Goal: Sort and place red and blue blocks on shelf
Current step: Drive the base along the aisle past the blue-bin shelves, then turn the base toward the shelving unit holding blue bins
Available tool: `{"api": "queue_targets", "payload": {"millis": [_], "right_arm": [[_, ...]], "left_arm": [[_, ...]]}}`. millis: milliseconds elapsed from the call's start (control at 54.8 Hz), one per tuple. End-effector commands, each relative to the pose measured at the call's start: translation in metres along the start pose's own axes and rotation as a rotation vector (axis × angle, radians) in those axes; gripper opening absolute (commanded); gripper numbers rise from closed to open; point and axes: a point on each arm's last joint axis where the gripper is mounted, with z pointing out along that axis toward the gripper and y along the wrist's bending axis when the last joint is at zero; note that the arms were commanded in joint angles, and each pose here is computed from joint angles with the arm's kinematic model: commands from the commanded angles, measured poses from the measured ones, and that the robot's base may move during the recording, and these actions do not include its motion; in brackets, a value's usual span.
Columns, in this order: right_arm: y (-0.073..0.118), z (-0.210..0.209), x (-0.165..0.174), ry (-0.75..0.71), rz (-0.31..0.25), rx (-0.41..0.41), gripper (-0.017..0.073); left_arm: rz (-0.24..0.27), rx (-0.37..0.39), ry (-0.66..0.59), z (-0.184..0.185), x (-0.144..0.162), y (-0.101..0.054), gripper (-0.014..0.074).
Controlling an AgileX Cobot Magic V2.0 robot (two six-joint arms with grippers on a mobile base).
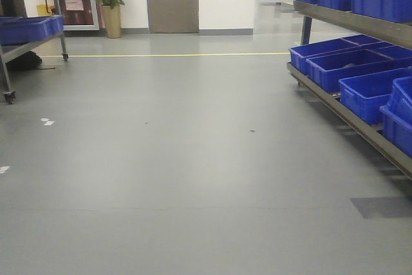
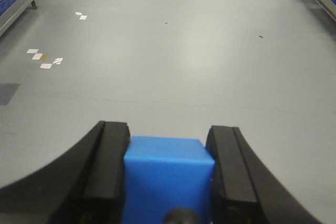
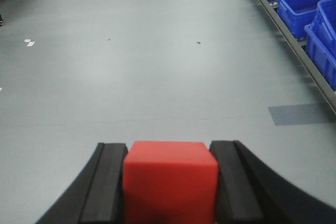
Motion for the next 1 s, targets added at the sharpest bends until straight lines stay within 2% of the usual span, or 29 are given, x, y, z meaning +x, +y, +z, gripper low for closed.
{"api": "queue_targets", "payload": {"millis": [0,985], "right_arm": [[0.0016,-0.0057,-0.0175,-0.122,-0.011,-0.01,0.0058],[0.0016,-0.0057,-0.0175,-0.122,-0.011,-0.01,0.0058]], "left_arm": [[0.011,0.039,-0.099,-0.0034,-0.0151,-0.0041,0.008],[0.011,0.039,-0.099,-0.0034,-0.0151,-0.0041,0.008]]}}
